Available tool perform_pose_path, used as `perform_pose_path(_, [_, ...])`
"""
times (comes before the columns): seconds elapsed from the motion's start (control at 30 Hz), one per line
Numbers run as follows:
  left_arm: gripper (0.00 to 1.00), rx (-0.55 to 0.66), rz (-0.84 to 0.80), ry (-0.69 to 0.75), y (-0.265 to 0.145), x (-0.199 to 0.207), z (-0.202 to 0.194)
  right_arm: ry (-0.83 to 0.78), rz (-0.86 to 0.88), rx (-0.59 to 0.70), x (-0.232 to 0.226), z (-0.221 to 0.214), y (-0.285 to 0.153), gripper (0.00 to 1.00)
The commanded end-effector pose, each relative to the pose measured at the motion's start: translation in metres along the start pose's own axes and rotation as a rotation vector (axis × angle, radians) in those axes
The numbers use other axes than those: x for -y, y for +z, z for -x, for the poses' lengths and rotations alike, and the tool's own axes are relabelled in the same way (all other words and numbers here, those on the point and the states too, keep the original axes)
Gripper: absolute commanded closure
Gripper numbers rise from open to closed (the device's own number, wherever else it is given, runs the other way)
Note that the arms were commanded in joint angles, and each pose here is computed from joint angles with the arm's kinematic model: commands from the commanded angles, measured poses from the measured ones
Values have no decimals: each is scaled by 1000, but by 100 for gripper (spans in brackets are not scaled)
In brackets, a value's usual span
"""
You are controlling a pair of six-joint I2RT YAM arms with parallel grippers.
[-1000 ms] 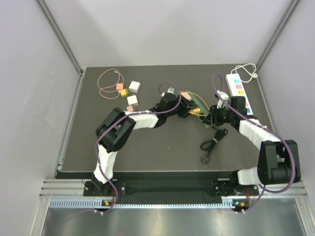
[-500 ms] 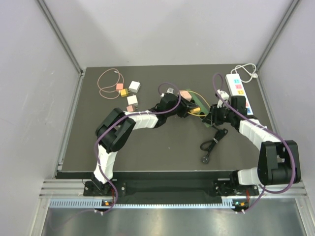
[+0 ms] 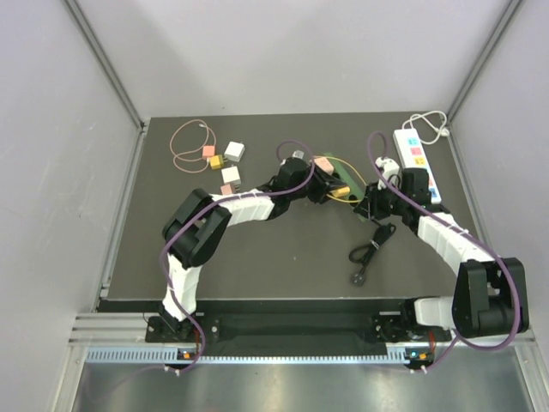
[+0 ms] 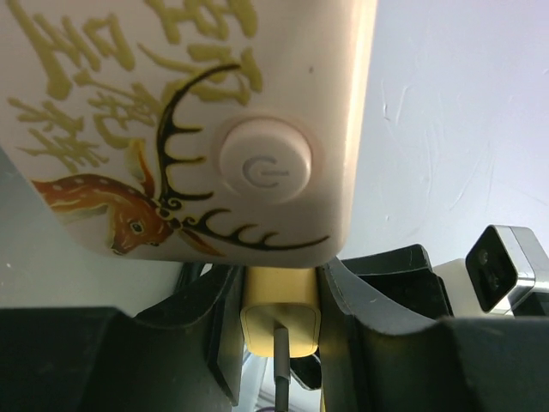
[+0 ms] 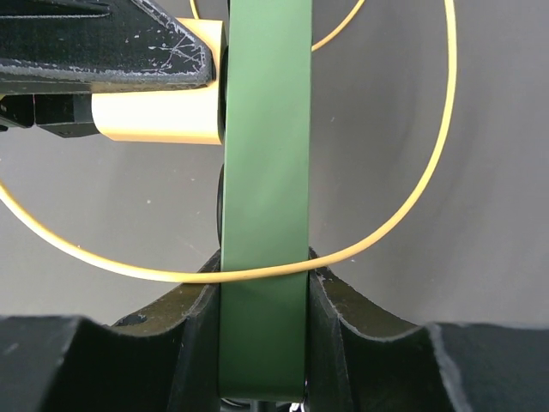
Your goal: Pull the plug off the socket
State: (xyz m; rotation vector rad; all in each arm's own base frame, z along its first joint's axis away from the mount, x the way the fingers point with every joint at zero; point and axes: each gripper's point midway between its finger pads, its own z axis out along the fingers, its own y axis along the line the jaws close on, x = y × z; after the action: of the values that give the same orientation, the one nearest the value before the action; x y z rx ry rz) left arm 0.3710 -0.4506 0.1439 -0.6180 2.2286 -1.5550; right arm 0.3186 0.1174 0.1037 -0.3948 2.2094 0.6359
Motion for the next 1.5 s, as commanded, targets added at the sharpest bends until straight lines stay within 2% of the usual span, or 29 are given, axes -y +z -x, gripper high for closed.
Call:
perform_pose_path(0.0, [100, -92, -155, -4, -29, 70, -17, -112, -50, 135, 5, 42, -6, 100])
perform_pose_path(0.1, [100, -83, -119, 52, -32, 74, -16, -106, -60, 136, 7, 42, -6, 100])
perform_pose_path(0.13, [100, -44, -97, 85, -33, 76, -12, -101, -63, 134, 8, 41, -6, 100])
perform_pose_path(0.17, [100, -19, 17, 146, -33, 53, -10, -98, -63, 135, 8, 42, -5, 100])
perform_pose_path(0.23, [100, 50, 60, 244, -39, 68, -13, -90, -68, 138, 9, 42, -5, 100])
perform_pose_path(0.27, [100, 114, 180, 277, -41, 46, -7, -89, -68, 141, 9, 43, -6, 100])
perform_pose_path(0.3, [100, 145, 181, 330, -41, 55, -6, -80, -69, 139, 9, 42, -5, 100])
perform_pose_path(0.43, [100, 99, 164, 350, -39, 53, -19, -71, -94, 141, 14, 42, -6, 100])
perform_pose_path(0.47, [100, 27, 124, 374, -41, 57, -30, -68, -99, 143, 16, 42, -7, 100])
perform_pose_path(0.53, [100, -10, -22, 370, -42, 73, -29, -65, -100, 146, 16, 43, -8, 100])
perform_pose_path(0.57, [100, -100, -59, 298, -45, 68, -41, -59, -102, 146, 17, 42, -8, 100])
perform_pose_path(0.63, [100, -153, -141, 208, -47, 78, -35, -56, -103, 146, 18, 42, -8, 100])
perform_pose_path(0.7, [100, -213, -177, 174, -51, 77, -35, -51, -107, 146, 21, 42, -8, 100])
perform_pose_path(0.77, [100, -218, -171, 154, -53, 75, -34, -43, -115, 143, 25, 40, -8, 100])
perform_pose_path(0.83, [100, -146, -78, 155, -55, 65, -23, -6, -116, 145, 27, 39, -9, 100])
perform_pose_path(0.87, [100, -100, -37, 199, -55, 63, -16, 0, -119, 144, 28, 39, -9, 100])
perform_pose_path(0.9, [100, -16, 9, 227, -56, 63, -7, 3, -123, 144, 29, 38, -9, 100])
perform_pose_path(0.93, [100, 14, 113, 256, -59, 44, -3, 6, -128, 147, 30, 39, -10, 100])
perform_pose_path(0.97, [100, 41, 126, 279, -61, 50, -6, 6, -129, 145, 30, 38, -9, 100])
perform_pose_path(1.0, [100, 95, 204, 296, -63, 37, 1, 11, -136, 145, 31, 38, -9, 100])
perform_pose_path(1.03, [100, 120, 199, 310, -62, 43, 2, 9, -140, 149, 32, 39, -10, 100])
perform_pose_path(1.1, [100, 111, 251, 347, -57, 38, -4, 13, -149, 150, 34, 39, -10, 100])
perform_pose_path(1.13, [100, 55, 239, 361, -55, 39, -14, 13, -149, 151, 34, 40, -10, 100])
perform_pose_path(1.23, [100, -50, 94, 400, -47, 57, -32, 12, -145, 148, 33, 39, -10, 100])
perform_pose_path(1.27, [100, -130, 9, 401, -48, 67, -42, 14, -146, 146, 34, 38, -10, 100])
perform_pose_path(1.37, [100, -232, -54, 348, -50, 74, -46, 17, -143, 147, 34, 38, -10, 100])
perform_pose_path(1.47, [100, -249, -57, 305, -57, 74, -36, 22, -144, 146, 36, 37, -11, 100])
